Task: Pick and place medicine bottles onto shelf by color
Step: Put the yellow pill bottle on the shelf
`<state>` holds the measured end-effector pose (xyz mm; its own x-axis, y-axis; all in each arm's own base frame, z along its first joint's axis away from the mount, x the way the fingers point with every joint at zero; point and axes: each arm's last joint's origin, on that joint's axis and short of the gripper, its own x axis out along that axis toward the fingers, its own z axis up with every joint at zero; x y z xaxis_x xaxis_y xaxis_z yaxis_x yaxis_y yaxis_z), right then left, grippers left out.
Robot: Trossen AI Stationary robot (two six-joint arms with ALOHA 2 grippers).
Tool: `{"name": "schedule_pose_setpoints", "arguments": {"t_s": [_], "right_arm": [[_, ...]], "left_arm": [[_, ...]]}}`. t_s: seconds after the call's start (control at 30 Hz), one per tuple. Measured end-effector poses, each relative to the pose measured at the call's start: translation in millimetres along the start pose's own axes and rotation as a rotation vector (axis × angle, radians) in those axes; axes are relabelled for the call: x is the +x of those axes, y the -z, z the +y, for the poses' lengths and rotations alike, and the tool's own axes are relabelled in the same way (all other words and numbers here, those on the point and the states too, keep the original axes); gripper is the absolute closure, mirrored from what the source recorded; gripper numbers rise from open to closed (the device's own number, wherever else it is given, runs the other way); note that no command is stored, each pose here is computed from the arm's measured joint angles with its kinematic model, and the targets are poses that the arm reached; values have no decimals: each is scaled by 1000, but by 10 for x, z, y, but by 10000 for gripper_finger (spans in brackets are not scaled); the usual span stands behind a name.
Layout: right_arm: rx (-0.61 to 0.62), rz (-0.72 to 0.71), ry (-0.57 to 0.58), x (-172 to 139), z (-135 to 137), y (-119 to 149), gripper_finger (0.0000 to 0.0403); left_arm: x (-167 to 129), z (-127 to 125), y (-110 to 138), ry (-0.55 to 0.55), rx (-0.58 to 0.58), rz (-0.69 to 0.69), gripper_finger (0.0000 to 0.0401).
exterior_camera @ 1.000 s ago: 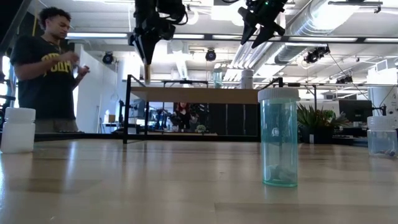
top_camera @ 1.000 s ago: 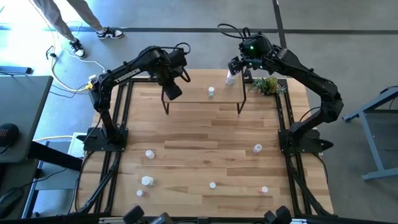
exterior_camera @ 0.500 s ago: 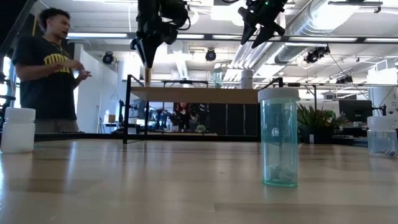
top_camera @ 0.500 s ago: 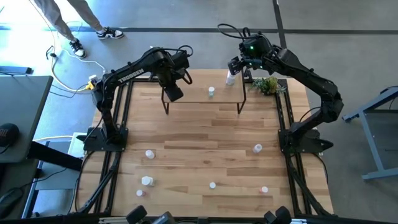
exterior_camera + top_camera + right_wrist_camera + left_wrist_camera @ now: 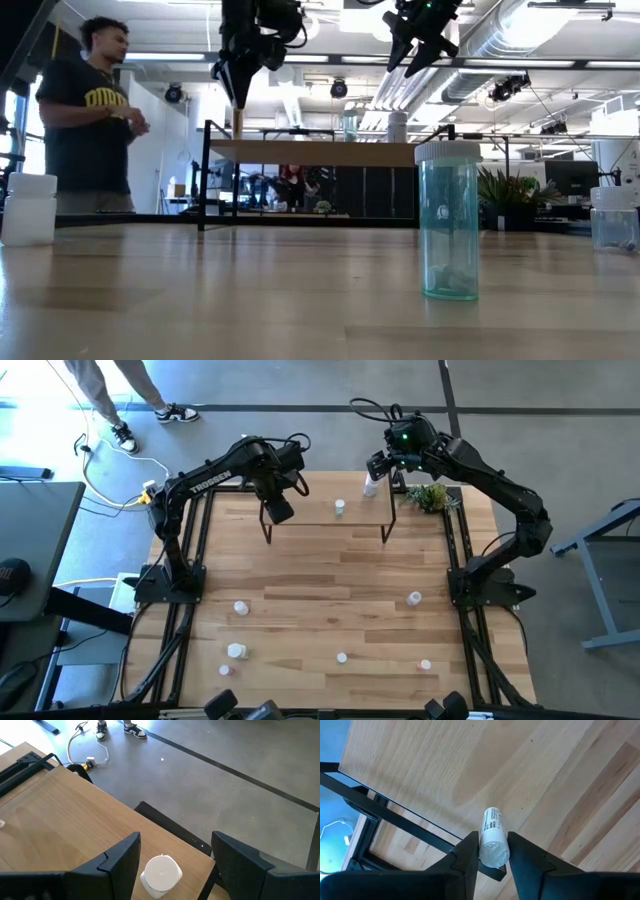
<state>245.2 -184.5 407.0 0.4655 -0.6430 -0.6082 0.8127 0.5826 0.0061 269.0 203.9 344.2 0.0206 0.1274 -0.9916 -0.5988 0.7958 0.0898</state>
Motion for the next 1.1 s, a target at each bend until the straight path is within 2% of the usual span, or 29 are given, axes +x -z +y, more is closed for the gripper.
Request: {"name": "schedule_pose_setpoints", "arguments": {"t_s": [1.1], "right_arm": [[0, 0, 0, 0, 0, 0, 167]], "left_arm": [[-4, 4, -40, -19, 22, -44, 301]]}}
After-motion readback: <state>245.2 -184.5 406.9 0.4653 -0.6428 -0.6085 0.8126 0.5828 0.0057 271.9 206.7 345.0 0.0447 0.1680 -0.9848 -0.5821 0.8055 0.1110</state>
